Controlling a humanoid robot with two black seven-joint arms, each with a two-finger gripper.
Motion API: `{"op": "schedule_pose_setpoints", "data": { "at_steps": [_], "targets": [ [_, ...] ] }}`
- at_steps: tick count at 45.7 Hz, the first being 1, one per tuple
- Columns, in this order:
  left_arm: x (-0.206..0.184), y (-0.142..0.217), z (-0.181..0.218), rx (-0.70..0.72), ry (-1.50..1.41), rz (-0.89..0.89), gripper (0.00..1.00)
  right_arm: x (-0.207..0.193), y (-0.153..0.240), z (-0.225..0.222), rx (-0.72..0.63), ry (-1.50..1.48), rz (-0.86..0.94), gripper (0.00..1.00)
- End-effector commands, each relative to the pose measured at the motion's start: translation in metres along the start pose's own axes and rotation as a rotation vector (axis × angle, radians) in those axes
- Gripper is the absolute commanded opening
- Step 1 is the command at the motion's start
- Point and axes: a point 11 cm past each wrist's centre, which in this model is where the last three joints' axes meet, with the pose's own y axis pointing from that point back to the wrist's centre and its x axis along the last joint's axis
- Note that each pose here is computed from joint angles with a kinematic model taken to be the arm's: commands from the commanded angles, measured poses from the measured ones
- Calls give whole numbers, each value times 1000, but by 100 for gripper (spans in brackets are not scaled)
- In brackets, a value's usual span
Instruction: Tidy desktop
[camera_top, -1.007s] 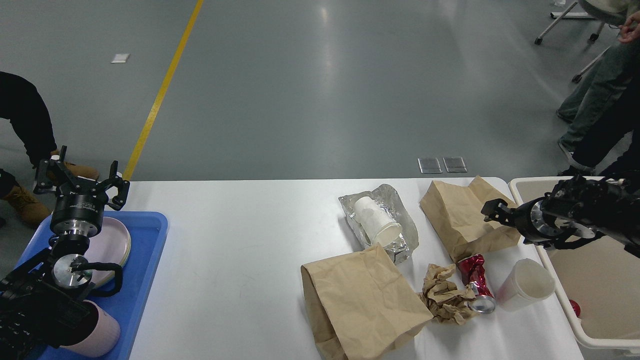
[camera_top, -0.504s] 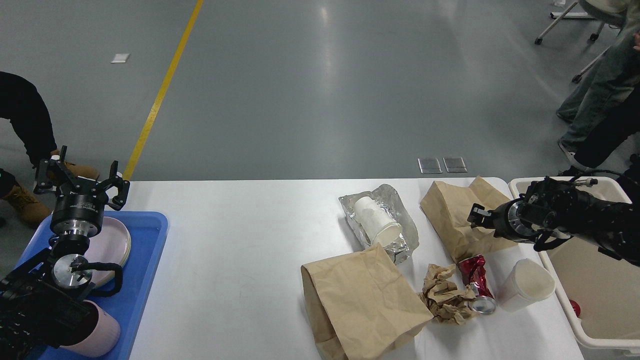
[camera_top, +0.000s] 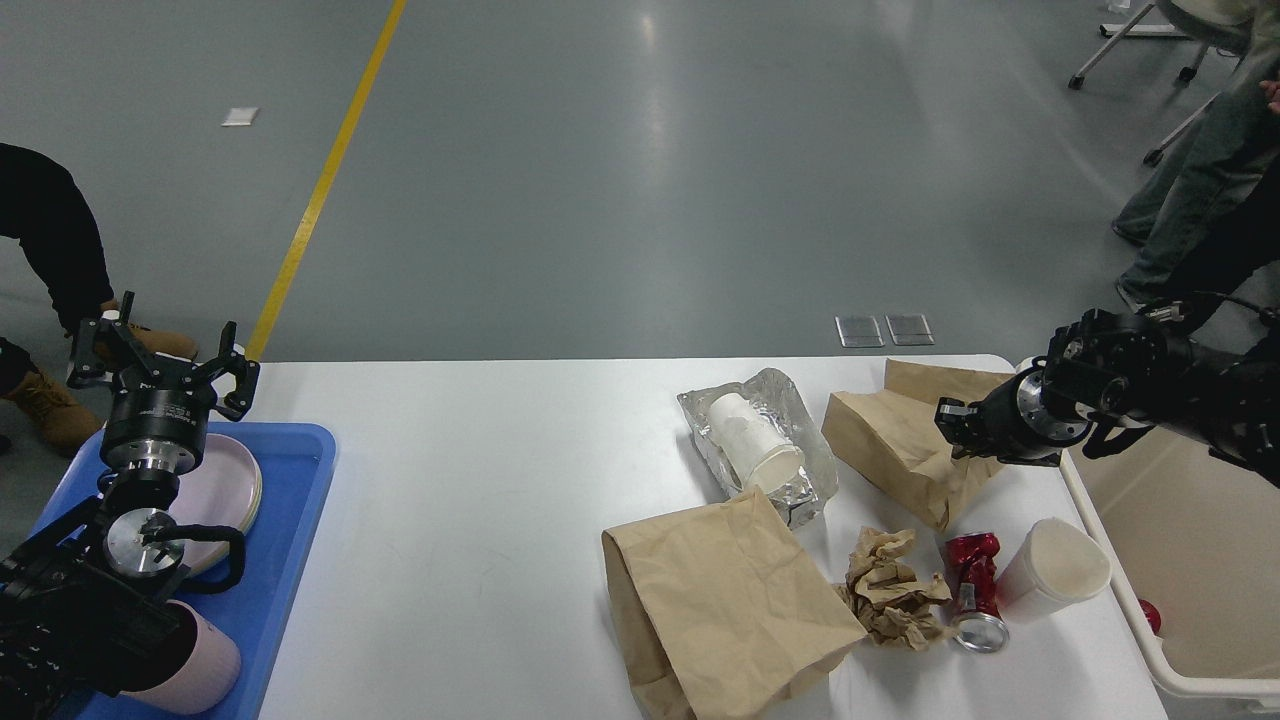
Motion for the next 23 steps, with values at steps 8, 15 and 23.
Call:
{"op": "schedule_pose_setpoints", "data": {
  "at_steps": [8,15,23],
  "targets": [
    [0,0,0,-1,1,-1,96,27,28,-14,13,36,33,0],
    [0,0,0,-1,0,0,96,63,77,-9,18,26,45,0],
    [0,0,0,-1,1,-1,96,93,159,1,-59,86,-4,0]
  ]
}}
